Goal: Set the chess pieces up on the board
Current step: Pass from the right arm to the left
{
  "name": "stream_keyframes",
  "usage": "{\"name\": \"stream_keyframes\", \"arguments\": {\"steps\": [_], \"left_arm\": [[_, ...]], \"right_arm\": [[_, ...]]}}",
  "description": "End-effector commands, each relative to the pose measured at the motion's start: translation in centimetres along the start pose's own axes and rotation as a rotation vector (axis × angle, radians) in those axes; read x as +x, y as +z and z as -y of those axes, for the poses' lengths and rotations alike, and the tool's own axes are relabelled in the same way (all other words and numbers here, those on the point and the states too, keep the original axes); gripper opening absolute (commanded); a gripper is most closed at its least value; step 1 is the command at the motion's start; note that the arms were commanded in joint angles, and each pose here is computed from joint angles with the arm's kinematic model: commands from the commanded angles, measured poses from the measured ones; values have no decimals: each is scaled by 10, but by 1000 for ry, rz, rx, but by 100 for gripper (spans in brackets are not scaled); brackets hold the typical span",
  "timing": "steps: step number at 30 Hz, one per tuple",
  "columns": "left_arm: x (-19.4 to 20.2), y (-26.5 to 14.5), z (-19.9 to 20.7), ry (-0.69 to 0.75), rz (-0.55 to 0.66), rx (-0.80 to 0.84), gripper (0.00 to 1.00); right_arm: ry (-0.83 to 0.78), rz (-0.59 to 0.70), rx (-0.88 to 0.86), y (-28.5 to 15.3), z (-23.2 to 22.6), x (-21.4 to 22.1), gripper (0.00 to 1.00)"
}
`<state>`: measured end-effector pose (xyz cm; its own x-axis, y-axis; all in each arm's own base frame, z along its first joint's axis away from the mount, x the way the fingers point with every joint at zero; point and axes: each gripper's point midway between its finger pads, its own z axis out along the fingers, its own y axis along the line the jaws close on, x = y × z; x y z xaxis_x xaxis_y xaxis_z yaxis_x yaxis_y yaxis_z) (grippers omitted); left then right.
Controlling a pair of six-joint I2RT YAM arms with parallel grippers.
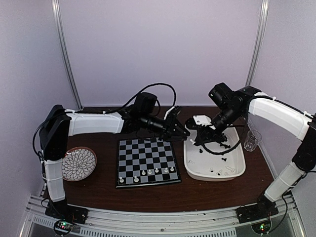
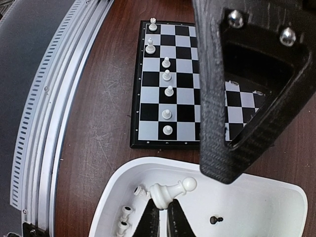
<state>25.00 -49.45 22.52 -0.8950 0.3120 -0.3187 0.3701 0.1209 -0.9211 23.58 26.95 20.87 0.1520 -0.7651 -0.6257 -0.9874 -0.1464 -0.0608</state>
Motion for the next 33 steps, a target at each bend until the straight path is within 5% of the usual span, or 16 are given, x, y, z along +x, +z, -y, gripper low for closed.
{"name": "stream_keyframes", "arguments": {"steps": [1,33], "left_arm": [[3,8,7,13,-39,35,35],[12,25,14,7,-103,112,14]], "right_arm": [[-12,3,23,-6,3,-9,6],[-36,-32,19,2,0,-5,7]]}}
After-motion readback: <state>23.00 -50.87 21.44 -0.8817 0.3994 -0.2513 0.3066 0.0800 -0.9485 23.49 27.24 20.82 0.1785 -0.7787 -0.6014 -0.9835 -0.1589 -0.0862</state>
